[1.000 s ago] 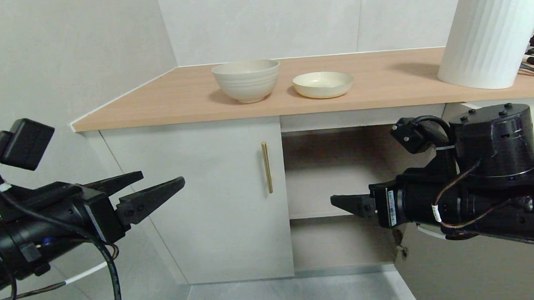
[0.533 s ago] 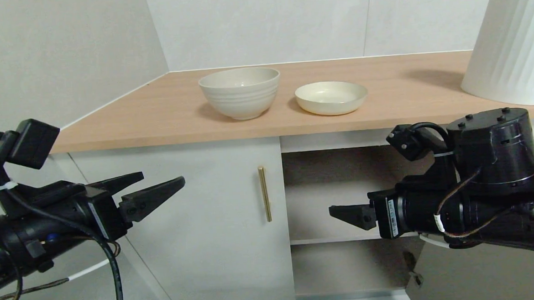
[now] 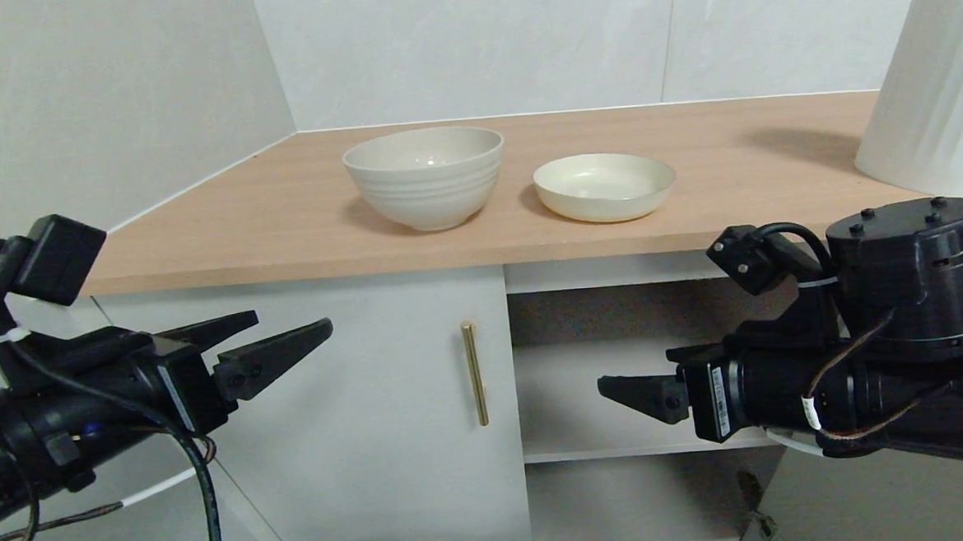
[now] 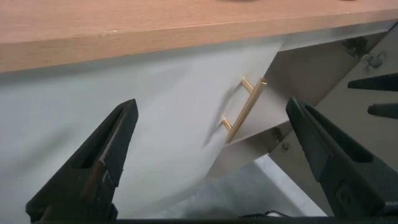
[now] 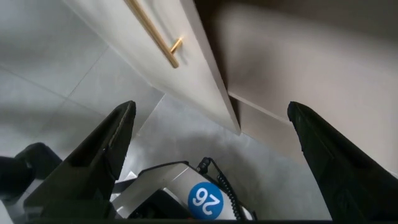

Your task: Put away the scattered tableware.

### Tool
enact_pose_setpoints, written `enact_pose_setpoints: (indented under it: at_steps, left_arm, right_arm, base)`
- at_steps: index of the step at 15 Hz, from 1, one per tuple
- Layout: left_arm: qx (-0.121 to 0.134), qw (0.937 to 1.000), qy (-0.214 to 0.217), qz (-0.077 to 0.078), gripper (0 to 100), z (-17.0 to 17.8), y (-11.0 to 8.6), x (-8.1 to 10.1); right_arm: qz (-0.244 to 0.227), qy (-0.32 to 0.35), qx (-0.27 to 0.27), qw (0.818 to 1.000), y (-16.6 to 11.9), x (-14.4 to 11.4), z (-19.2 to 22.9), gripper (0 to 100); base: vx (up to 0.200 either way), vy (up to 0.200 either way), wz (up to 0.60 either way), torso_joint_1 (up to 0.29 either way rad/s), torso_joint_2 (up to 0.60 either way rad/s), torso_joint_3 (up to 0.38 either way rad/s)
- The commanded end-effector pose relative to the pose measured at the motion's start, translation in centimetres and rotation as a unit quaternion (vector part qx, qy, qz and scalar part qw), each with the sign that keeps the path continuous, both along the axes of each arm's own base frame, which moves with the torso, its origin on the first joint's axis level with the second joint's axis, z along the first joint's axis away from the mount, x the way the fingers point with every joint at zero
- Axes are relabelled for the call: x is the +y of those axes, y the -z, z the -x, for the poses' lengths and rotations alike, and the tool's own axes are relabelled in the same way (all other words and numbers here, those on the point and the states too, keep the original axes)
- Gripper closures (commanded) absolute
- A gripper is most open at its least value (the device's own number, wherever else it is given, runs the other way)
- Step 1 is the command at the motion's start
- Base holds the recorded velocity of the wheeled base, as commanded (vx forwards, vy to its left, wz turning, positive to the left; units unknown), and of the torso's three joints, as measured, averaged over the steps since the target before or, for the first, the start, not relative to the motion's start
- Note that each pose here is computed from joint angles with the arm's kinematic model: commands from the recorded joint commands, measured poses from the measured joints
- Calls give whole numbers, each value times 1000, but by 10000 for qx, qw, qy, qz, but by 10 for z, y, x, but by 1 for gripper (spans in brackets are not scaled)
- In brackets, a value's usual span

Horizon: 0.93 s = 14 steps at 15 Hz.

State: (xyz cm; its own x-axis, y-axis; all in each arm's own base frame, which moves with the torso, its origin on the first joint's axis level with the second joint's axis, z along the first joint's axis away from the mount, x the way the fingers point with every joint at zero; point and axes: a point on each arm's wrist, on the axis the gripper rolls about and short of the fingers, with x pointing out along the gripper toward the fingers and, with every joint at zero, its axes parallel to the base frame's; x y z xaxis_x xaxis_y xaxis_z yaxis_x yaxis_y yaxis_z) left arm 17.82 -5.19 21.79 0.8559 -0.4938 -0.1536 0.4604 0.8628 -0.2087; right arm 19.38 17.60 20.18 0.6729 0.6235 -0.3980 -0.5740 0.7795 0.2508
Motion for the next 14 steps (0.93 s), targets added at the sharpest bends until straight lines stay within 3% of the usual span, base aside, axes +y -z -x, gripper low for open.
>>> enact_pose_setpoints:
  at_steps: [1,6,10,14]
  left_arm:
    - [-16,10000,0,6,0,1,-1,0]
    - [-61,10000,0,17,0,0,-11,0]
    - [60,10000,53,-5,0,-4,-24,-1]
    - [670,9975,209,-123,0,-8,-14,-3]
  right_arm:
    - [-15,-9,-37,10000,-2,-1,1,0]
    - [-5,-12,-36,10000,-1,-1,2,0]
    - [52,-42,-78,9999,-1,-1,1,0]
    - [144,-43,25,9999,7,3,-3,0]
  base:
    - [0,0,0,0,0,0]
    - [0,0,0,5,-25,-16]
    - [0,0,0,85,-265,-266]
    - [0,0,0,148,-527,-303]
